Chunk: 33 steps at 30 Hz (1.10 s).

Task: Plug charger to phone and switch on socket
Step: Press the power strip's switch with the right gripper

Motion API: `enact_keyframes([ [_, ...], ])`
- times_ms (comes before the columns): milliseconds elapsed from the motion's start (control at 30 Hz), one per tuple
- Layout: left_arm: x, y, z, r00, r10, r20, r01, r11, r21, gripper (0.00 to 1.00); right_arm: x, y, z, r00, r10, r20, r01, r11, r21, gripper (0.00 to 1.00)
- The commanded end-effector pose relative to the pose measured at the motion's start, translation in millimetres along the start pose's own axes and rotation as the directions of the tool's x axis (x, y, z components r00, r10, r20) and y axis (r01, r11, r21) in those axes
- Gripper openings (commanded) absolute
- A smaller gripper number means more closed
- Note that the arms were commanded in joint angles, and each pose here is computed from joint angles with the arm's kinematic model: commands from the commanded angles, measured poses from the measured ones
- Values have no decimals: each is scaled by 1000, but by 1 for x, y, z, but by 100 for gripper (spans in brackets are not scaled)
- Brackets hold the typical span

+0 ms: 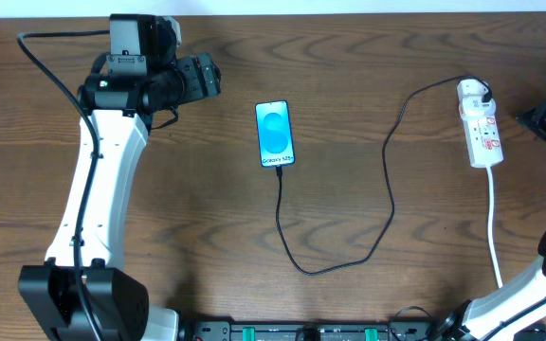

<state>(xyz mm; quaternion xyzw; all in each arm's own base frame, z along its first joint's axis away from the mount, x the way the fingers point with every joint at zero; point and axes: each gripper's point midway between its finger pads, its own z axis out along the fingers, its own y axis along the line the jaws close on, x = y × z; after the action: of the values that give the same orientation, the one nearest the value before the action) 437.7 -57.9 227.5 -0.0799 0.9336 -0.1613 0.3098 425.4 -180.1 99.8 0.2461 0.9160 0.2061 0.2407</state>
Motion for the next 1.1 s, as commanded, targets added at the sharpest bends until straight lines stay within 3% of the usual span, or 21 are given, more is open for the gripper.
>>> enact_keyframes([
  [0,-1,2,-1,1000,9,4,-9,1000,-11,92,3,4,7,999,48,15,-47,997,-57,5],
  [67,-1,2,-1,1000,9,4,-9,1000,-11,91,2,3,11,998,59,31,-57,996,-66,1],
  [367,-1,2,-1,1000,9,4,-9,1000,-11,92,1,-4,24,988,137,76,-131,988,-80,1],
  [1067,-1,2,-1,1000,9,4,-9,1000,-11,92,-8,-4,39,984,145,101,-135,986,-97,1],
])
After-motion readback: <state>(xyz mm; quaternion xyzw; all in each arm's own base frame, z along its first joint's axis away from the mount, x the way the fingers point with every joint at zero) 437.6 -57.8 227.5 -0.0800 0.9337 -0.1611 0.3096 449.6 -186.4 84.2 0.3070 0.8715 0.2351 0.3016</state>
